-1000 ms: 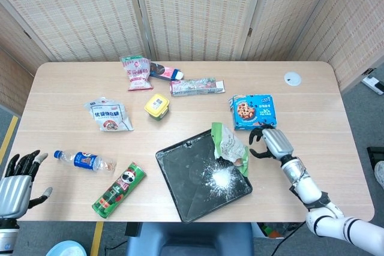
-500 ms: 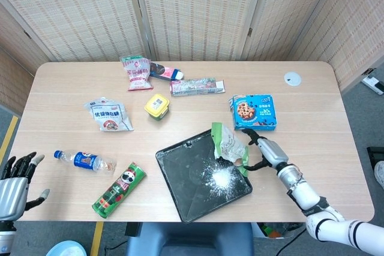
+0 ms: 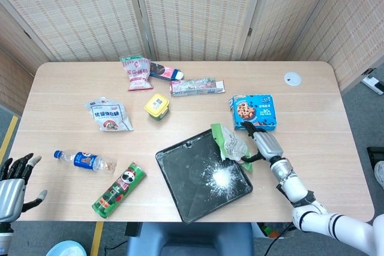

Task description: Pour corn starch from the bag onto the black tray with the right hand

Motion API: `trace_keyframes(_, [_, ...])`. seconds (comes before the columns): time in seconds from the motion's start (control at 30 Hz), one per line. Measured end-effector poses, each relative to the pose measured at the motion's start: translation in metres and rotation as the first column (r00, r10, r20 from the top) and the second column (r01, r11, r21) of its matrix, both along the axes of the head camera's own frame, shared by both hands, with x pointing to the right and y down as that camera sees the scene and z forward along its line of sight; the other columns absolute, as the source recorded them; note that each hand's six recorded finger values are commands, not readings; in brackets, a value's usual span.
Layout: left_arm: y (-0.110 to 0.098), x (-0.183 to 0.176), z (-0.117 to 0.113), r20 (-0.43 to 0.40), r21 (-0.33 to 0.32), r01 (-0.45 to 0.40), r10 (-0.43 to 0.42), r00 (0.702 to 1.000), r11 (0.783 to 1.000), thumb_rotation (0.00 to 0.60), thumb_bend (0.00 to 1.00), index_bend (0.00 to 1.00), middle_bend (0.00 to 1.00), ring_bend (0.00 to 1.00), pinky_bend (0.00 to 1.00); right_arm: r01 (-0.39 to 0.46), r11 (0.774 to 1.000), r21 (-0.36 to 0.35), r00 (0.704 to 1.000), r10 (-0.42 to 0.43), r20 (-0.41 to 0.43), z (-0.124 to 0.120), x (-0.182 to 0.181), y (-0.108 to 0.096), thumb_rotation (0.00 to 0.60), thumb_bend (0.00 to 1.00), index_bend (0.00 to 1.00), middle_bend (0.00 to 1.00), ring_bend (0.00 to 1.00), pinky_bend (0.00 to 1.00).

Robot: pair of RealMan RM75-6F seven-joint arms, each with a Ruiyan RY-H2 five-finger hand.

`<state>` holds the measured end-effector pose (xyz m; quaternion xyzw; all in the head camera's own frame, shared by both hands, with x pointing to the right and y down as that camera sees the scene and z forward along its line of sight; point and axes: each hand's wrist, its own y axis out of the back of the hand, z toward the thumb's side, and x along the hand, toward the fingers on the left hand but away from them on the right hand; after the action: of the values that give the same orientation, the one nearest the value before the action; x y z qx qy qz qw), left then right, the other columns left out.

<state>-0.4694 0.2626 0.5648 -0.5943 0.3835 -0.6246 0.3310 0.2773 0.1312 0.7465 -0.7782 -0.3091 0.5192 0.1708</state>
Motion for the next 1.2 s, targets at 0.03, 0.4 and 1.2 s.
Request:
trace_keyframes(0.03, [0.0, 0.001, 0.0, -0.001, -0.001, -0.001, 0.001, 1.0, 1.0, 0.6, 0.29, 0.17, 0.12, 0.14, 0.0, 0.003, 1.0, 0.006, 1.0, -0.003, -0.009, 0.001, 0.002, -0.002, 0.6, 0.18, 0.0, 0.09, 0.24, 0.12])
trace_keyframes(0.4, [-0.002, 0.005, 0.0, -0.006, -0.001, -0.01, 0.01, 1.0, 1.0, 0.6, 0.29, 0.17, 0.12, 0.14, 0.0, 0.042, 0.999, 0.005, 0.999, -0.042, -0.026, 0.005, 0.008, 0.002, 0.6, 0.18, 0.0, 0.11, 0.25, 0.12])
trace_keyframes(1.2, [-0.018, 0.013, 0.01, -0.019, 0.034, -0.021, 0.022, 1.0, 0.999, 0.6, 0.3, 0.17, 0.13, 0.14, 0.0, -0.077, 0.938, 0.337, 0.993, 0.102, -0.056, -0.137, 0.125, 0.029, 0.6, 0.18, 0.05, 0.18, 0.25, 0.12])
